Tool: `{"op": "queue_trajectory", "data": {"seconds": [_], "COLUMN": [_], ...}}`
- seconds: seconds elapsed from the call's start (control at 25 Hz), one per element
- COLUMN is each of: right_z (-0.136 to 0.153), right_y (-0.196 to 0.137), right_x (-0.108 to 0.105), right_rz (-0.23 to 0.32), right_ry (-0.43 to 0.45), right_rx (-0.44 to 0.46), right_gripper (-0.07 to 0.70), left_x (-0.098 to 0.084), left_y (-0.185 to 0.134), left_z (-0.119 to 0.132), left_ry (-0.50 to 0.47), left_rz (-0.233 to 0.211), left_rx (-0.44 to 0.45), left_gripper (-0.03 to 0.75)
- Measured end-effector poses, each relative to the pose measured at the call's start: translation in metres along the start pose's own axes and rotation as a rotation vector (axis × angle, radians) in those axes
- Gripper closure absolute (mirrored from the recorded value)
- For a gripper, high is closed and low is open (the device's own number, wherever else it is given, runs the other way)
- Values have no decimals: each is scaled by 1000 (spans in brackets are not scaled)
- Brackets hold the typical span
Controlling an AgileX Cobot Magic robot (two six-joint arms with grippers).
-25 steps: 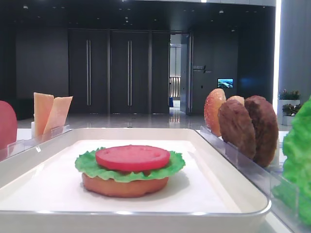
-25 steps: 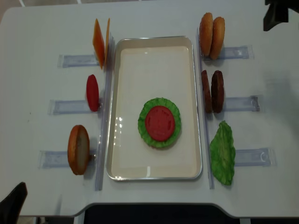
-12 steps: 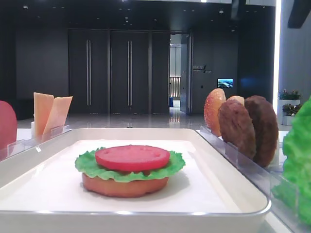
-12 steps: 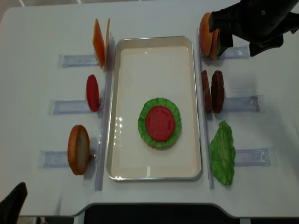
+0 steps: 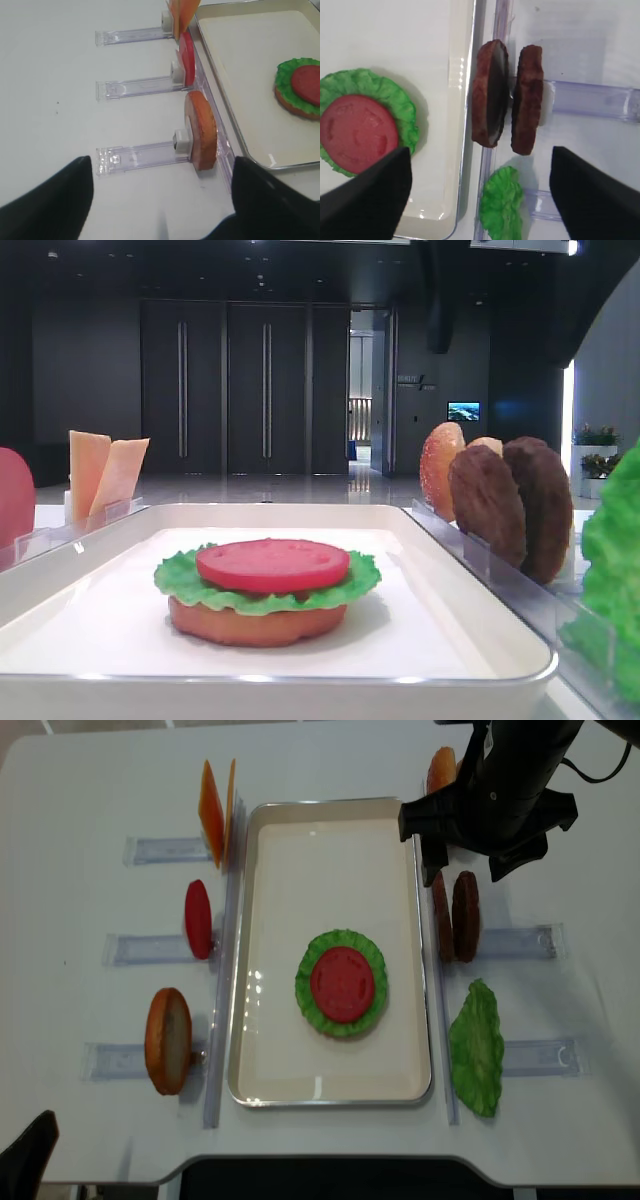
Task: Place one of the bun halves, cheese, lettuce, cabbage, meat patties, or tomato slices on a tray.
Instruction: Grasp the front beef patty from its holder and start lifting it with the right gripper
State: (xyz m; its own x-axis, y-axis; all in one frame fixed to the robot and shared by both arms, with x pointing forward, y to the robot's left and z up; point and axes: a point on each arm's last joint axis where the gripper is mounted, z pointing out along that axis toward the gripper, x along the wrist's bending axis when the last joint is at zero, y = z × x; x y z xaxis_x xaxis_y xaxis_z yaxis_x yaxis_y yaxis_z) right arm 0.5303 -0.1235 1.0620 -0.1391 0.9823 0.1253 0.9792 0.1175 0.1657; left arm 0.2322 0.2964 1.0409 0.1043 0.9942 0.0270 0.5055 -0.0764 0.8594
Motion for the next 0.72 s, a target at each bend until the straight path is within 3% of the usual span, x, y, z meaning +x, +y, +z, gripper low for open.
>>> {"op": "queue_trajectory", "data": {"seconds": [0.72], "right_z": [40], "right_y": [13], "right_x": [7], "right_rz": [27], "right_ry": [20], "right_rx": [43], "right_gripper": [92], "left_x": [0], "left_y": [0], "left_z": [0], "left_ry": [0], "left_rz": [0], "left_rx": [0], "left_gripper": [55]}}
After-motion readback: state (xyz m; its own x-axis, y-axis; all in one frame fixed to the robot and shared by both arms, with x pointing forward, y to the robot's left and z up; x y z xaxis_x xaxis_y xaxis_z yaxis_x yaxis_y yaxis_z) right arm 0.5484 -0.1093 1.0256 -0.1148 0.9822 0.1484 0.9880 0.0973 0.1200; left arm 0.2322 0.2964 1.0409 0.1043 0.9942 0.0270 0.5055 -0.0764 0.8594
